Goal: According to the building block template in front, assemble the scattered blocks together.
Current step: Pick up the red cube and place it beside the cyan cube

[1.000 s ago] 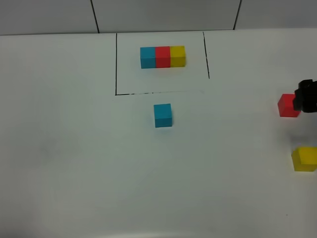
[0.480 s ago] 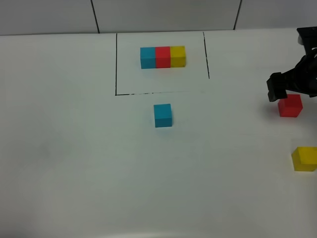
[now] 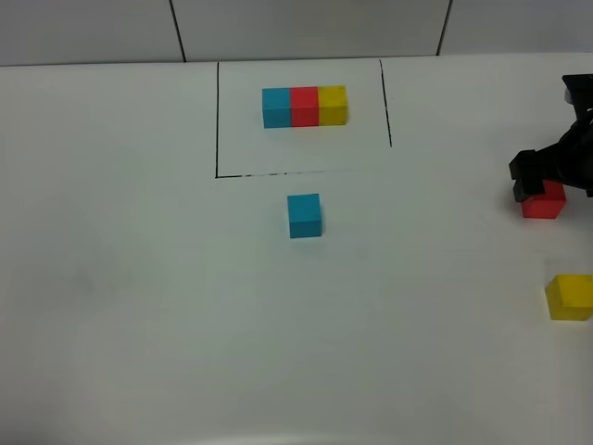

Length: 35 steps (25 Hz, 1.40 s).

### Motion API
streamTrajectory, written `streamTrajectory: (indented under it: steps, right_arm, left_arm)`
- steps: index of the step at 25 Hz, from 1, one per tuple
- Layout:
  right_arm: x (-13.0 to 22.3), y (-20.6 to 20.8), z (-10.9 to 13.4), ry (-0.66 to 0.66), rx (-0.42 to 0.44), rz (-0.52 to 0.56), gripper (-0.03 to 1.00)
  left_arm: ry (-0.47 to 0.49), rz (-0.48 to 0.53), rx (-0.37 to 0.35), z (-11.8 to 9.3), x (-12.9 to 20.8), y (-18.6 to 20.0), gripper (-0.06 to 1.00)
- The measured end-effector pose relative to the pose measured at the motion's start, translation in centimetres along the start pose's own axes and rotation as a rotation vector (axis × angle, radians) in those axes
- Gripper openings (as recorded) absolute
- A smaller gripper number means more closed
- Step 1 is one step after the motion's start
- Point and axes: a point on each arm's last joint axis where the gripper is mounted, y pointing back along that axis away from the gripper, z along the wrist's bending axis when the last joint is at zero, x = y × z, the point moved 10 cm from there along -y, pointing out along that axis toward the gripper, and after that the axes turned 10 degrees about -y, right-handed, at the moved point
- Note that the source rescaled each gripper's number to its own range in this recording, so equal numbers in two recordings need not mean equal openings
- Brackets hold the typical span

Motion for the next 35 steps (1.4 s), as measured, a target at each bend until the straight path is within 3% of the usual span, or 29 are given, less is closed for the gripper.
streamTrajectory:
  steps: [6, 14, 17, 21, 25, 28, 33, 35]
  right_arm:
    - [-0.7, -0.2, 0.0, 0.001, -0.002, -0.036, 0.73]
    - [0.1, -1.7, -0.2, -0.001, 0.003, 0.004, 0.71]
    - [0.5, -1.7, -0.2, -0.001, 0.004, 0.023, 0.55]
    - [1.1, -1.7, -0.2, 0.003, 0.006, 0.055, 0.00]
    - [0.5, -0.7, 0.3, 0.079, 0.004, 0.063, 0.02]
    - [0.1, 1.2, 2.3, 0.282, -0.006, 0.066, 0.02]
    - [4.1, 2.7, 9.0, 0.927, -0.091, 0.184, 0.02]
    - [5.8, 3.0, 12.2, 1.128, -0.125, 0.196, 0.02]
  left_arm:
    - [0.000, 0.000, 0.000, 0.0, 0.0, 0.0, 0.37]
    - [0.000, 0.000, 0.000, 0.0, 0.0, 0.0, 0.37]
    - [0.000, 0.000, 0.000, 0.0, 0.0, 0.0, 0.37]
    - [0.000, 0.000, 0.000, 0.0, 0.0, 0.0, 0.37]
    - [0.000, 0.000, 0.000, 0.0, 0.0, 0.0, 0.37]
    - [0.000, 0.000, 0.000, 0.0, 0.0, 0.0, 0.37]
    - [0.000, 0.000, -0.001, 0.0, 0.0, 0.0, 0.37]
    - [0.000, 0.000, -0.001, 0.0, 0.0, 0.0, 0.37]
